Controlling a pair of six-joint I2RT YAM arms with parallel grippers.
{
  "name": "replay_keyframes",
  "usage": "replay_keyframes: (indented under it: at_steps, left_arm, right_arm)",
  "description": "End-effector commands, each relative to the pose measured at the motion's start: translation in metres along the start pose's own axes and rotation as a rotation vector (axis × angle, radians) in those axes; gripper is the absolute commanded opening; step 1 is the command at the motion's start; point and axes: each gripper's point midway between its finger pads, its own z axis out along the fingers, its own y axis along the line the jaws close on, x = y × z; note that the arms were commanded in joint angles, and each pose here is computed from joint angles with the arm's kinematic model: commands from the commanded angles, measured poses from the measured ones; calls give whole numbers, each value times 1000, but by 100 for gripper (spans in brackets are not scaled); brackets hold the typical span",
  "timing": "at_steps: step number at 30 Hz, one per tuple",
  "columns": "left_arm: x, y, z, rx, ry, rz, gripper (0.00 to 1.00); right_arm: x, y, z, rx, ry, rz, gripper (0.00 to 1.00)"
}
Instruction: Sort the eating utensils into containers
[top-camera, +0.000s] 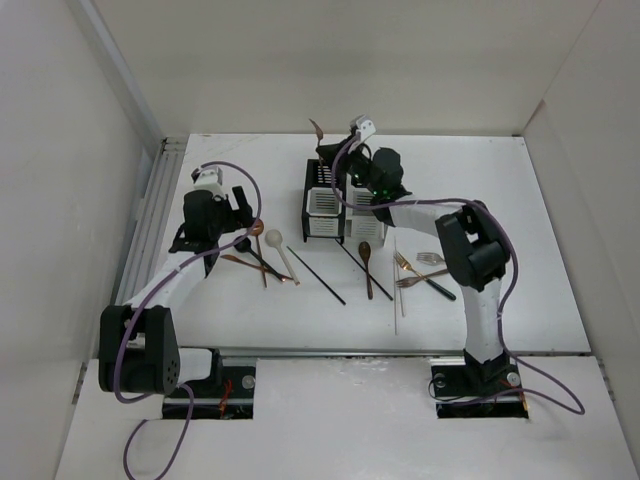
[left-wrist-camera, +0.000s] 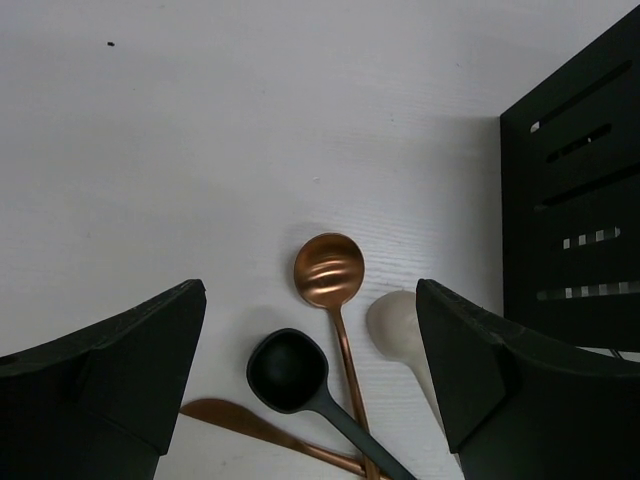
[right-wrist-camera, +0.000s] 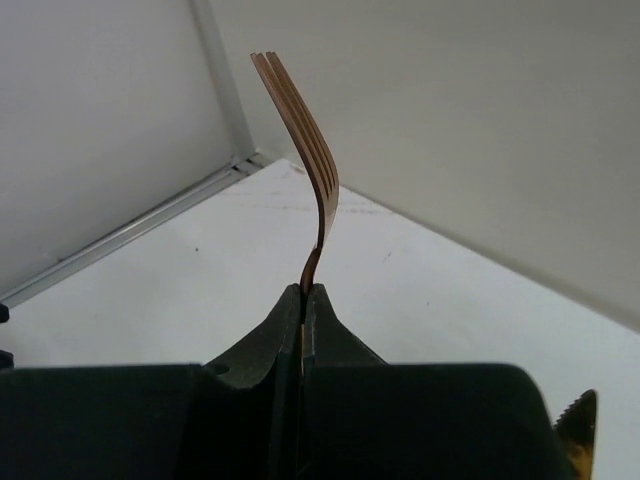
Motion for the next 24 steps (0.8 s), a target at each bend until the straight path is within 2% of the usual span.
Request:
replay_keyframes:
  at_steps: [1, 5, 8, 9, 10, 13, 14, 15, 18, 19, 21, 23, 24]
  left_arm:
    - [-12, -2, -9, -5, -47, -14, 84]
    - [-7, 0, -9, -7, -38, -14, 84]
    - [-3, 1, -9, -10, -29, -14, 83]
    - [-3, 1, -9, -10, -29, -14, 82]
    - [-3, 1, -9, -10, -29, -14, 82]
    - [-3, 1, -9, -10, -29, -14, 79]
    - [-3, 1, -9, -10, -29, -14, 77]
    - [-3, 1, -9, -10, -29, -14, 71]
    - [5, 3, -10, -18, 3, -15, 58]
    - [7, 3, -9, -21, 15, -15, 48]
    - [7, 5, -10, -37, 29, -15, 36]
    - [7, 6, -12, -52, 50, -26, 29]
    - [6, 6, -13, -54, 58, -26, 29]
  right_arm:
    - [-92, 25, 14, -104, -254, -40, 0]
    - [-42, 26, 8, -101, -147, -2, 0]
    - [-23, 24, 1, -92, -108, 3, 0]
    - [-15, 23, -1, -88, -88, 9, 3]
    - [-6, 22, -3, -83, -61, 10, 14]
    - [6, 24, -4, -95, -11, 16, 26]
    - [4, 24, -6, -95, -12, 4, 38]
    - [-3, 24, -6, -86, -25, 0, 41]
    - [-13, 26, -10, -88, -36, -25, 48]
    - [-20, 27, -11, -89, -47, -38, 48]
    - [-36, 29, -12, -91, -59, -54, 49]
    - [-48, 28, -13, -71, -54, -77, 49]
    - [-71, 29, -14, -60, -81, -107, 52]
